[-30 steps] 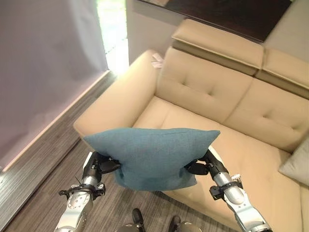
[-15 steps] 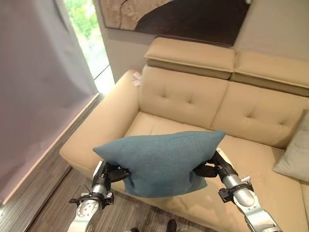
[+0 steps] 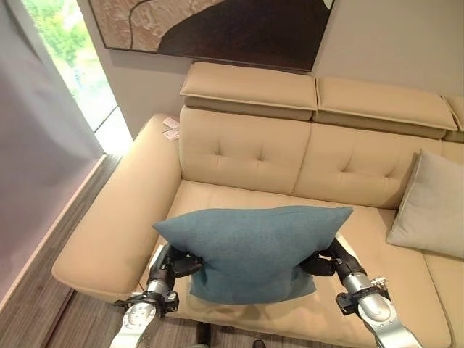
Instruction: Pick up all the scattered cushions and arrange them neatly on the sofa.
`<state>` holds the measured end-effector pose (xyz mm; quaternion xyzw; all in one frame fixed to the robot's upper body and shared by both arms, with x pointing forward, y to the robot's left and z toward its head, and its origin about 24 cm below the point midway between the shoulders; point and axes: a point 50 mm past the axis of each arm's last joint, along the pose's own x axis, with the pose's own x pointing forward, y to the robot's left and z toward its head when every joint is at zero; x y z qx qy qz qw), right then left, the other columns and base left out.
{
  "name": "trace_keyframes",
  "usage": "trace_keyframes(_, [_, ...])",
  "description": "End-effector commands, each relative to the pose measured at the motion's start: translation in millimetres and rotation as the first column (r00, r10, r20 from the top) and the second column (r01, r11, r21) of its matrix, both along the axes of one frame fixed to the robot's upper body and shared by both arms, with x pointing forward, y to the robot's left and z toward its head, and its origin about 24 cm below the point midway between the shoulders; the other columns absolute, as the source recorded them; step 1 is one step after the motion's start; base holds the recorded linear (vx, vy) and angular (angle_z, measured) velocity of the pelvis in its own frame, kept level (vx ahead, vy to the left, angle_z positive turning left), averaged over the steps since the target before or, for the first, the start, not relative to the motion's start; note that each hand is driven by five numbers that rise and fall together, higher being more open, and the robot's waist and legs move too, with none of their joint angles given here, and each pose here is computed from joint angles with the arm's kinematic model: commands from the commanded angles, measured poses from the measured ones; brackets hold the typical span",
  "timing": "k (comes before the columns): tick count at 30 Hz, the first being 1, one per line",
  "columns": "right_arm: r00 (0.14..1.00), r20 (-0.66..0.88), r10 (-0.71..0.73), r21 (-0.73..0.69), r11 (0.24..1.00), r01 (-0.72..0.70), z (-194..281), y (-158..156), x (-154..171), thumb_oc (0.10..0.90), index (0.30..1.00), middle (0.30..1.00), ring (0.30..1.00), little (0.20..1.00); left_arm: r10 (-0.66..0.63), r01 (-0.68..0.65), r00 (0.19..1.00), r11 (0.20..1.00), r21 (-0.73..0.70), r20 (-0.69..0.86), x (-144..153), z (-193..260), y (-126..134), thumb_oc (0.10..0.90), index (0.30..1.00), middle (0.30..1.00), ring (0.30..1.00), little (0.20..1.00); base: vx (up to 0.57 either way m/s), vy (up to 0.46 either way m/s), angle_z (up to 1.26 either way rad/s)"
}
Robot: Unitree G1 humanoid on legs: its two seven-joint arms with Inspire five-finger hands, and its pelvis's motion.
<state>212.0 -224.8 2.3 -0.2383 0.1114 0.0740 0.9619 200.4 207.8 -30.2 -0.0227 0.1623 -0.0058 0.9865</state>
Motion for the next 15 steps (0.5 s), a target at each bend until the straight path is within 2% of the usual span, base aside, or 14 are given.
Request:
trace_keyframes(1, [0.916, 0.367, 0.161, 0.099, 0.973, -0.210, 69, 46, 38, 0.400, 0.300, 0.300, 0.300, 0.300, -0.148, 0.191, 0.916, 0.978, -0.080, 0.372, 31, 66, -38, 0.400, 0.300, 0.300, 0.300, 0.300, 0.15, 0.142, -0.22])
trace_keyframes(8, [0.903, 0.386, 0.186, 0.118, 0.962, -0.248, 71, 60, 42, 0.400, 0.300, 0.300, 0.300, 0.300, -0.114, 0.143, 0.922, 0.988, -0.053, 0.370, 31, 67, -25, 0.400, 0.300, 0.300, 0.300, 0.300, 0.09, 0.103, -0.51])
trace_keyframes(15, [0.916, 0.365, 0.168, 0.127, 0.966, -0.227, 65, 56, 39, 0.400, 0.300, 0.300, 0.300, 0.300, -0.108, 0.139, 0.928, 0.988, -0.061, 0.356, 29, 63, -23, 0.400, 0.300, 0.300, 0.300, 0.300, 0.10, -0.025, -0.22])
